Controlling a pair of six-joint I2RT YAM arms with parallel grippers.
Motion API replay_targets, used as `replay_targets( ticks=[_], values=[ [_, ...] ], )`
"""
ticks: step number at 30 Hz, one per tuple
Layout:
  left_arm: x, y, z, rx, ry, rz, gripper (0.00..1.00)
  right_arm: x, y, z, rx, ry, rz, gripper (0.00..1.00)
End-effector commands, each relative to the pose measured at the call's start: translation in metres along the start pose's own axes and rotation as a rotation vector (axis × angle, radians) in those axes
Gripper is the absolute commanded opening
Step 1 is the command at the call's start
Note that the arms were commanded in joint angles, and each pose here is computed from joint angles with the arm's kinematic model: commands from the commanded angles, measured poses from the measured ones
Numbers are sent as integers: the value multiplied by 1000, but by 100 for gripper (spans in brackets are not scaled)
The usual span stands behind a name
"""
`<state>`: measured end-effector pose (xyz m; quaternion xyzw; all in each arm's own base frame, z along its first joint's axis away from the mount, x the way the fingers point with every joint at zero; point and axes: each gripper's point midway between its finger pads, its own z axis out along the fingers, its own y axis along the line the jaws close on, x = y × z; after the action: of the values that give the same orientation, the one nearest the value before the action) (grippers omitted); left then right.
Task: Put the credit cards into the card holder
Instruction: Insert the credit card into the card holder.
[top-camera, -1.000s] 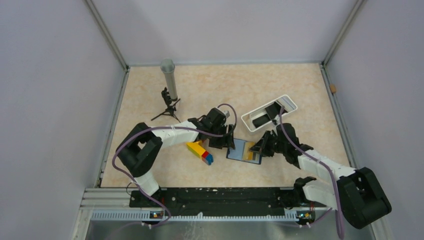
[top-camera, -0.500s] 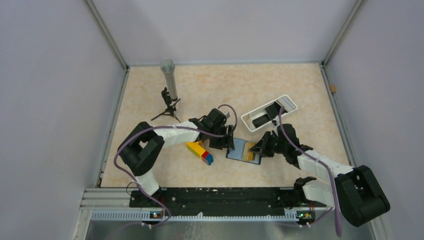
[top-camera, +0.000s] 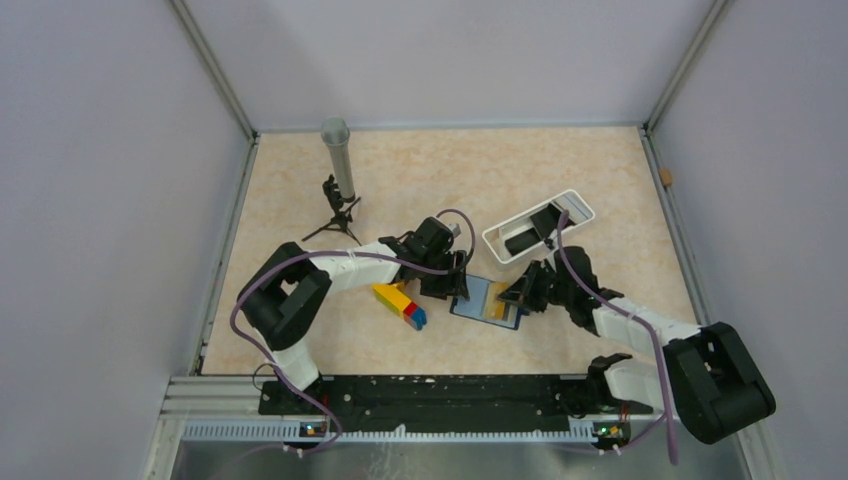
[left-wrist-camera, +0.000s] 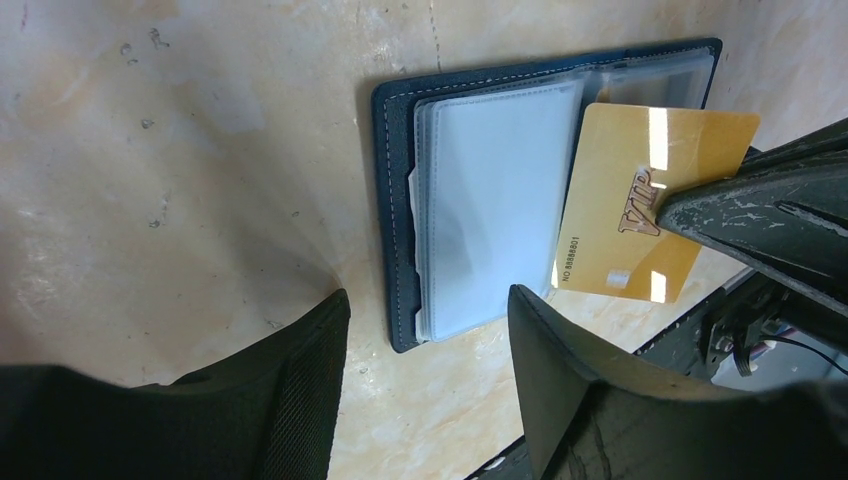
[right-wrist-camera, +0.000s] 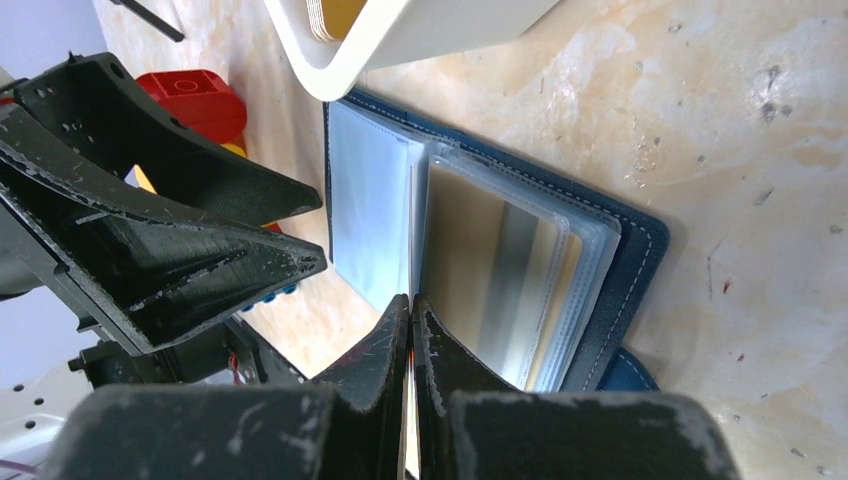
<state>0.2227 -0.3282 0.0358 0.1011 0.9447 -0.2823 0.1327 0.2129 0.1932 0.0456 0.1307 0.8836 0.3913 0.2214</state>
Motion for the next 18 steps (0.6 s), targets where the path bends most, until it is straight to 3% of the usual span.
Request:
replay_targets(
  ticks=[1,18],
  values=[
    [4,6,5,-21,12,10,61,-6,-1,2,-23,-24,11,0],
    [5,8,8,-30,21,12,59,-8,8,0,-64,-27,40,0]
  ],
)
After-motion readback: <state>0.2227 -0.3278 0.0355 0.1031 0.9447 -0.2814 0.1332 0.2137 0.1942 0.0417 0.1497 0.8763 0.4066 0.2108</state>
